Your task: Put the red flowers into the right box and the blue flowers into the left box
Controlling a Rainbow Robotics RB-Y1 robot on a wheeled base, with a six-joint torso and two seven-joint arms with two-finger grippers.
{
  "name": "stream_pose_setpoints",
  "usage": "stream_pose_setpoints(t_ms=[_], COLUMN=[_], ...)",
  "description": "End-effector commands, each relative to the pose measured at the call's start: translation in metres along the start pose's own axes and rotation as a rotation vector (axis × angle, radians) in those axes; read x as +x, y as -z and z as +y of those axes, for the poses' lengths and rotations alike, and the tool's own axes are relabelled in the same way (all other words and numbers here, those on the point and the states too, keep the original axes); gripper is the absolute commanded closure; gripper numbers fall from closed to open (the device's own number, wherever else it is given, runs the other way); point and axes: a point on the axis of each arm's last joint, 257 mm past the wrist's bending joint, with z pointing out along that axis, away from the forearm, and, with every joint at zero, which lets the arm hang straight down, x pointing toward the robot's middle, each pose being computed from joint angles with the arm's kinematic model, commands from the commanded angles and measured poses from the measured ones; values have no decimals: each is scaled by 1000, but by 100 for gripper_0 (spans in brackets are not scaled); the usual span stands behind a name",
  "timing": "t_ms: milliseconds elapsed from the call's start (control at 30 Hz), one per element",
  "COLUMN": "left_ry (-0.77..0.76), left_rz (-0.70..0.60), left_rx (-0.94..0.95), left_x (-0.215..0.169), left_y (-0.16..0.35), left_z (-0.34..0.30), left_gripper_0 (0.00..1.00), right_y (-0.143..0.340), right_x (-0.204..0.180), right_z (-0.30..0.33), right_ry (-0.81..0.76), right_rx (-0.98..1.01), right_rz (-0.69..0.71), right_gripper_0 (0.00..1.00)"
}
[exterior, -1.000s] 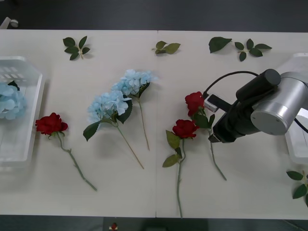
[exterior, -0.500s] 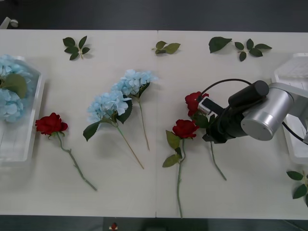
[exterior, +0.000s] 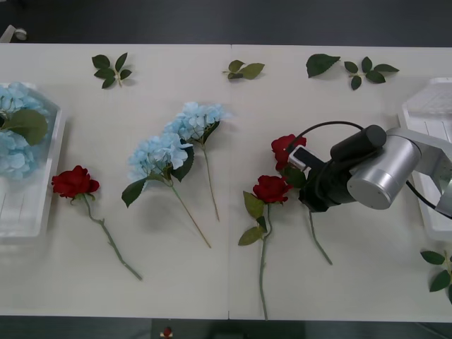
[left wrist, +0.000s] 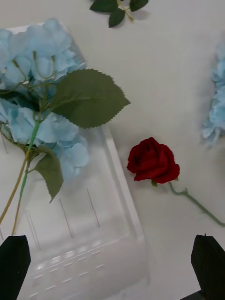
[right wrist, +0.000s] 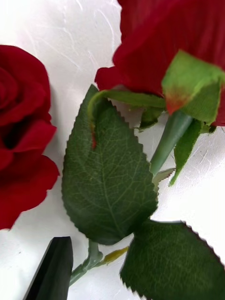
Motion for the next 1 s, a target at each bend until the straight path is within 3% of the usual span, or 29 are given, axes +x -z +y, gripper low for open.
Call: stream_pose_setpoints(t_ms=[33, 167, 533, 767, 1000], left_ry=[-42, -16, 115, 71, 46], left_rz=[36, 113, 135, 122, 91], left_rx=[6, 7, -54, -84, -165], left_x=[-23, -18, 35, 61, 73], left_y=[8, -20, -116, -152, -165], left_z=[-30, -68, -140, -157, -143], left_gripper_0=[0, 0, 0, 0, 0], right_y=[7, 7, 33, 127, 211], right_x=[-27, -27, -33, -39, -16], right_z=[-1, 0, -20, -91, -199], right_ry=[-3, -6, -65, -255, -376], right_rx=[4, 1, -14, -18, 178], right_rz=[-47, -46, -63, -90, -71], right_gripper_0=[72, 100, 100, 100, 100])
